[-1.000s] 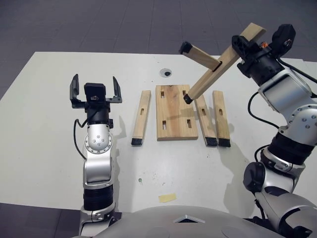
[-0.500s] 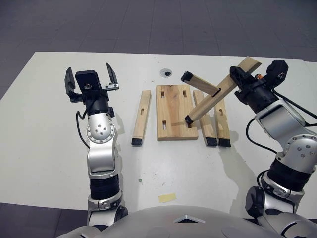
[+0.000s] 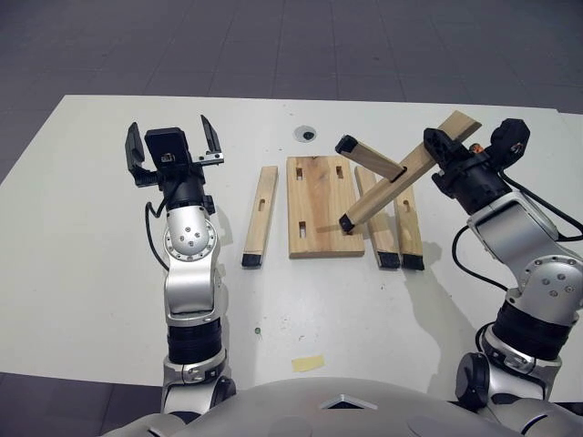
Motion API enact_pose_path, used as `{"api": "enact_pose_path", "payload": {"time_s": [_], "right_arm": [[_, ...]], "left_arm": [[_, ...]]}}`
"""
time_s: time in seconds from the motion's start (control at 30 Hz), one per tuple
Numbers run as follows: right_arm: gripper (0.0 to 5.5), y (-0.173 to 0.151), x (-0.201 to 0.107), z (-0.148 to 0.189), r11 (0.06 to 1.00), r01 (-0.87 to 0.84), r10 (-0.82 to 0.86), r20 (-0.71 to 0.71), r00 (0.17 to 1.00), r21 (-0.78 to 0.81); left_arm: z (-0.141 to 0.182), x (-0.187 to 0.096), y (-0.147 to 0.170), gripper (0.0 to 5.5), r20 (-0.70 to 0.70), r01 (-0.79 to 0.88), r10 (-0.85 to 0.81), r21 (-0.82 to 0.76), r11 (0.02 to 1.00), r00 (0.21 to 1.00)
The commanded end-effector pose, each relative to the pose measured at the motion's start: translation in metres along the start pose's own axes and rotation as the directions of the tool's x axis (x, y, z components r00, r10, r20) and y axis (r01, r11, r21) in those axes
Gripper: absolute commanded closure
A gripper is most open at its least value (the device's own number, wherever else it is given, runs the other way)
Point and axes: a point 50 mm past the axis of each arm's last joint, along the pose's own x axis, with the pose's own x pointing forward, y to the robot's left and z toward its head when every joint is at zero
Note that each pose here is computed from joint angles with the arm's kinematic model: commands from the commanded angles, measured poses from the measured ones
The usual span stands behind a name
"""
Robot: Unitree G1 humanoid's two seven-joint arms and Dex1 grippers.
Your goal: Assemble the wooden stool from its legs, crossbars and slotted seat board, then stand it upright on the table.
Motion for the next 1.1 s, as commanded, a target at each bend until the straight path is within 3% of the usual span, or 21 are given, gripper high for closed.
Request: {"api": "enact_pose_path", "payload": {"time_s": [0.03,0.53,0.8,1.1], "right_arm": [[4.48,-0.008,-0.002,-0.002,0.999,0.043,-0.043,0.007,0.999,-0.006],[4.47,-0.023,-0.013,-0.041,0.970,0.058,-0.085,-0.106,0.991,-0.237],[4.46,-0.035,-0.025,-0.056,0.983,0.133,-0.147,-0.119,0.982,-0.124],[4.44,-0.051,-0.027,-0.048,0.968,0.250,-0.253,-0.095,0.963,-0.035]], "left_arm": [[0.001,0.001,-0.004,0.10,0.000,0.024,-0.024,0.011,1.000,1.000],[0.009,0.002,-0.007,0.10,0.023,0.016,-0.016,-0.013,1.000,1.000],[0.018,0.002,-0.012,0.10,0.035,0.001,0.001,-0.062,0.998,0.999],[0.020,-0.002,-0.012,0.10,0.029,-0.048,0.052,-0.100,0.994,0.998]]}}
